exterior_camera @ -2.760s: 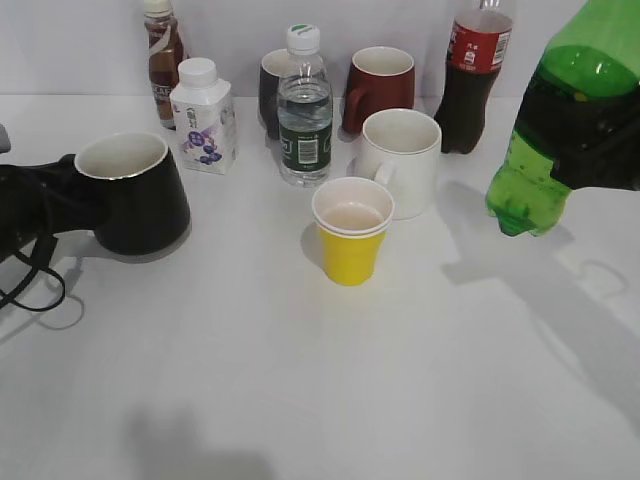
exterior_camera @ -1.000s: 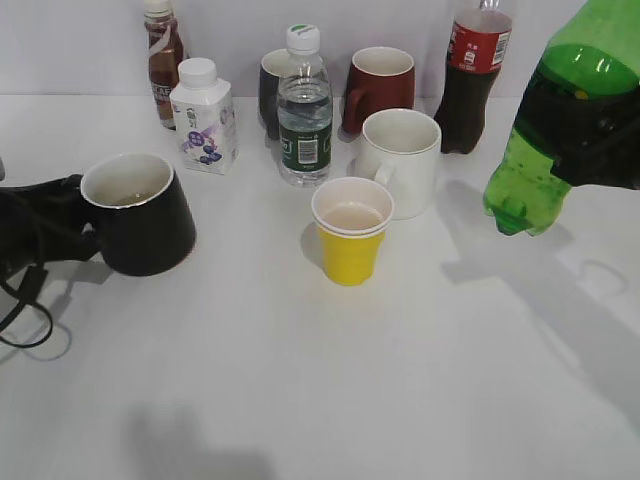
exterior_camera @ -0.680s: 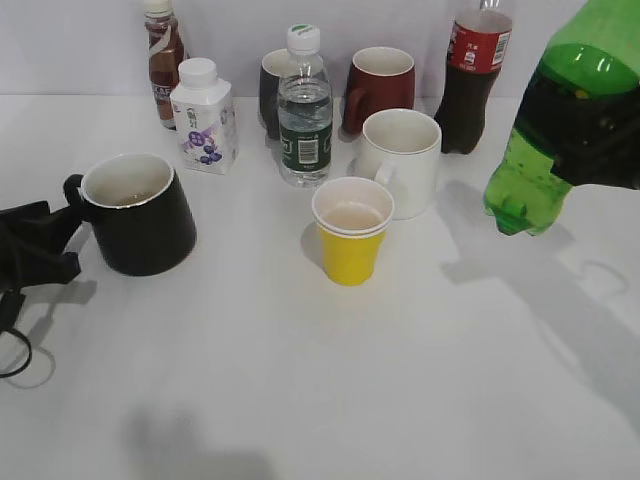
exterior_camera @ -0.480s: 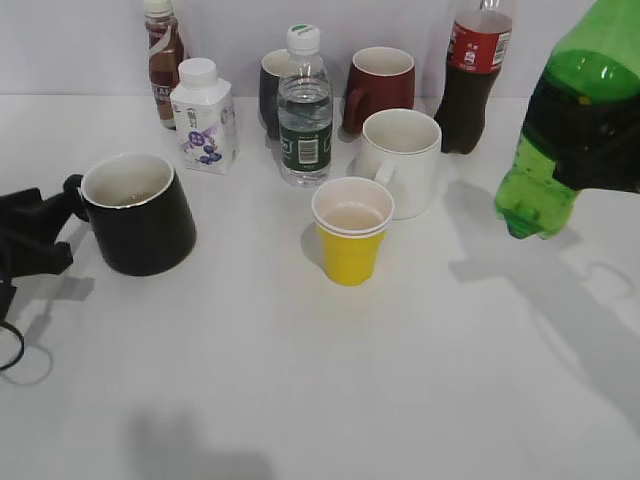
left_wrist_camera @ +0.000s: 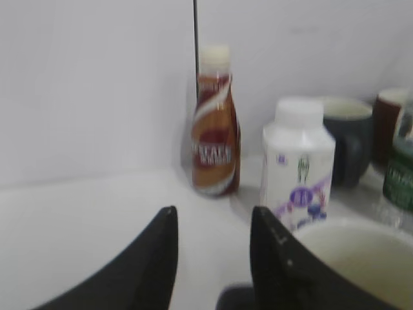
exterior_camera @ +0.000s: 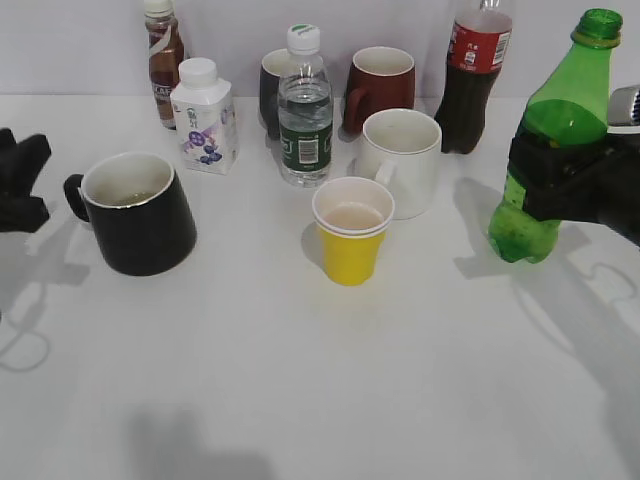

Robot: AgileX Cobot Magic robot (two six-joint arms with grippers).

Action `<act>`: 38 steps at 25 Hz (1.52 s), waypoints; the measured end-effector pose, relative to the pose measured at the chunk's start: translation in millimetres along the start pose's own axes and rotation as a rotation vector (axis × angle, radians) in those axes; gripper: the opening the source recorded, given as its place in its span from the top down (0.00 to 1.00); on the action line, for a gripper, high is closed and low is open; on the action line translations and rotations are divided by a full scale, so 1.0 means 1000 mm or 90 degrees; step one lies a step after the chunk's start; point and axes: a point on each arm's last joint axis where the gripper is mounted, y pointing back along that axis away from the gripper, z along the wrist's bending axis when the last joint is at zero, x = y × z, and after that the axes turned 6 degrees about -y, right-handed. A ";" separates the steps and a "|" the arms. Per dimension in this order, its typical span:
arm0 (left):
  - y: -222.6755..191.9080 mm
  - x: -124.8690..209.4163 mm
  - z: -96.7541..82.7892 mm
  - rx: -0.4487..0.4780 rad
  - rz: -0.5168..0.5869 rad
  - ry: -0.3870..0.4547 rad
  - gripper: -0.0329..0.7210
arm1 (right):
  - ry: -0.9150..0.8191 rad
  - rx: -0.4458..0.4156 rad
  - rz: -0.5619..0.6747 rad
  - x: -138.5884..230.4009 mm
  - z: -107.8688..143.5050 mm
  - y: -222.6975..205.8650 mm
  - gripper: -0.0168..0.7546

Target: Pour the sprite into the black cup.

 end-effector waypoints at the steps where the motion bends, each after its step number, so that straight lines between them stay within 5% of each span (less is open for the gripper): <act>1: 0.001 -0.005 0.000 -0.001 -0.012 -0.002 0.56 | -0.001 -0.001 -0.001 0.001 0.000 0.000 0.44; 7: 0.009 -0.027 0.000 -0.001 -0.052 -0.021 0.56 | 0.001 -0.010 -0.015 0.004 0.002 0.006 0.43; 13: 0.028 -0.049 0.001 -0.012 -0.009 -0.050 0.56 | -0.001 -0.017 -0.074 -0.009 0.003 0.003 0.14; 21: 0.091 -0.142 0.014 -0.117 0.075 -0.067 0.56 | 0.036 -0.031 -0.138 -0.100 0.013 0.015 0.12; 26: 0.151 -0.182 0.011 -0.152 0.133 -0.018 0.50 | 0.080 -0.041 -0.221 -0.163 0.030 0.081 0.12; 29: 0.176 -0.178 0.007 -0.157 0.179 -0.004 0.44 | 0.092 0.005 -0.214 -0.175 0.034 0.137 0.13; 35: 0.219 -0.164 -0.004 -0.154 0.222 0.025 0.41 | -0.002 0.184 -0.210 -0.165 0.022 0.241 0.21; 38: 0.232 -0.164 -0.007 -0.151 0.196 0.030 0.41 | -0.002 0.165 -0.100 -0.142 0.028 0.259 0.24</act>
